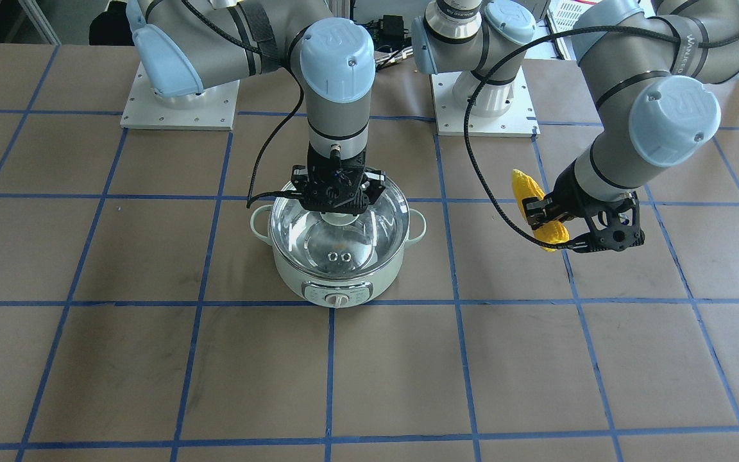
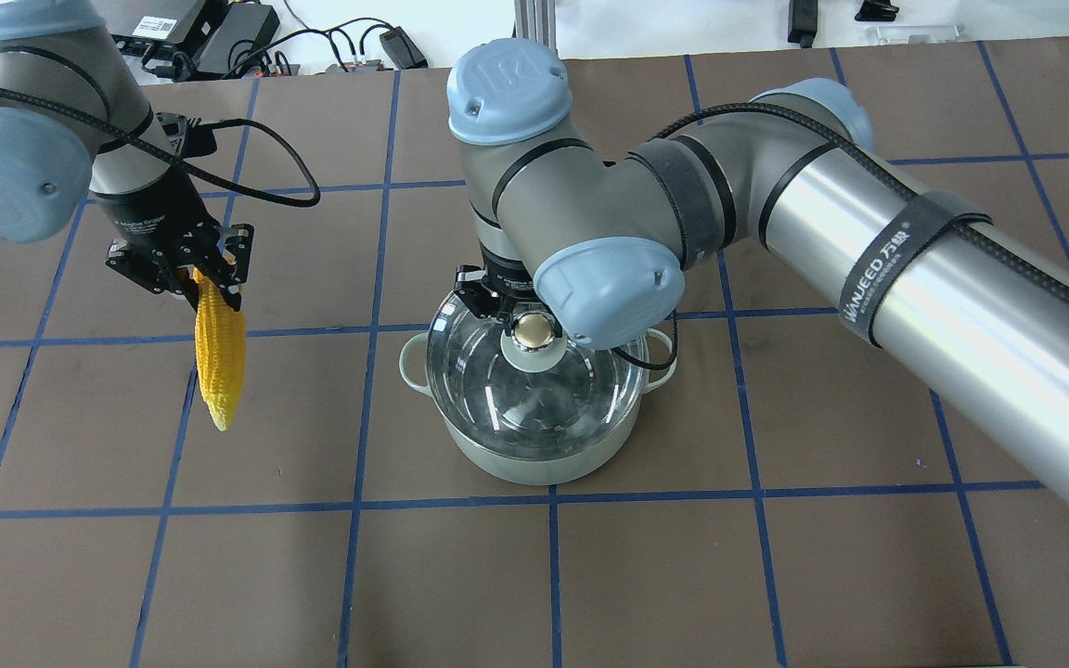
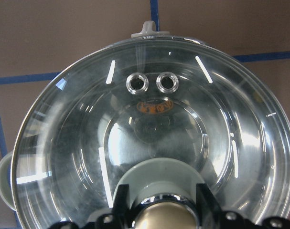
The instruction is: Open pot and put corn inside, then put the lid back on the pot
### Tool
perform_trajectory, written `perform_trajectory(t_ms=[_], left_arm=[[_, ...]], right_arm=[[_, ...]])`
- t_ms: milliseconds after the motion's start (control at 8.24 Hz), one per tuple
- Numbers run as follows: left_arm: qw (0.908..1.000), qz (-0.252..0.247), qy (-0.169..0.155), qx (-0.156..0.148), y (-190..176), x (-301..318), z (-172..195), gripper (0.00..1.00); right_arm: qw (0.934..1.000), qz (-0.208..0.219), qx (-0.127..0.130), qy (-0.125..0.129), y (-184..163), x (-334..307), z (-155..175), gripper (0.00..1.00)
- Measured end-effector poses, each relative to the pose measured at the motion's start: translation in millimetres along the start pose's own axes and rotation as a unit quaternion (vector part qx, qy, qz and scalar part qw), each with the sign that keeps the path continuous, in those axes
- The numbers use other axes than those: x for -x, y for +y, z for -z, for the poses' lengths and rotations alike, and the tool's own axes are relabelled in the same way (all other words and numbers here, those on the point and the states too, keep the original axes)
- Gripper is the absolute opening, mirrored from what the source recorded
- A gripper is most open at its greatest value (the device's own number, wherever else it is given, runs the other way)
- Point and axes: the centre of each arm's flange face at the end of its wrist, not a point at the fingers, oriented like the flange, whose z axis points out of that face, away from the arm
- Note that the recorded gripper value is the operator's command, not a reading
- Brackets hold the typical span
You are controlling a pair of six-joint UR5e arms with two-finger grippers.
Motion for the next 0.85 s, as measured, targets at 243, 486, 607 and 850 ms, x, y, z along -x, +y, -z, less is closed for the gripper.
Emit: perform_trajectory(t_ms=[243,486,607,850], left_arm=[[1.0000,-0.001,0.002,-0.001,0.3,-1.3,0.6,0.00],[0.9999,-0.006,0.010,-0.004,2.2,-8.9,2.6,0.00],[0.9999,-0.011,0.010,-0.006,4.5,-16.0,4.2,0.00],[0.9997,-0.013,0.010,-0.019,11.1,-38.2,9.8,0.00]], right_arm=[[0.9999,-0.005,-0.014,-0.007,-5.4,-8.4,22.6,0.33],[0.9997,-0.007,-0.021,-0.008,-1.0,-36.4,61.2,0.33],[0.9996,-0.004,-0.026,-0.008,-1.8,-57.7,81.0,0.33],[0.9993,0.000,-0.036,-0.012,-13.4,-116.6,115.1,0.31]])
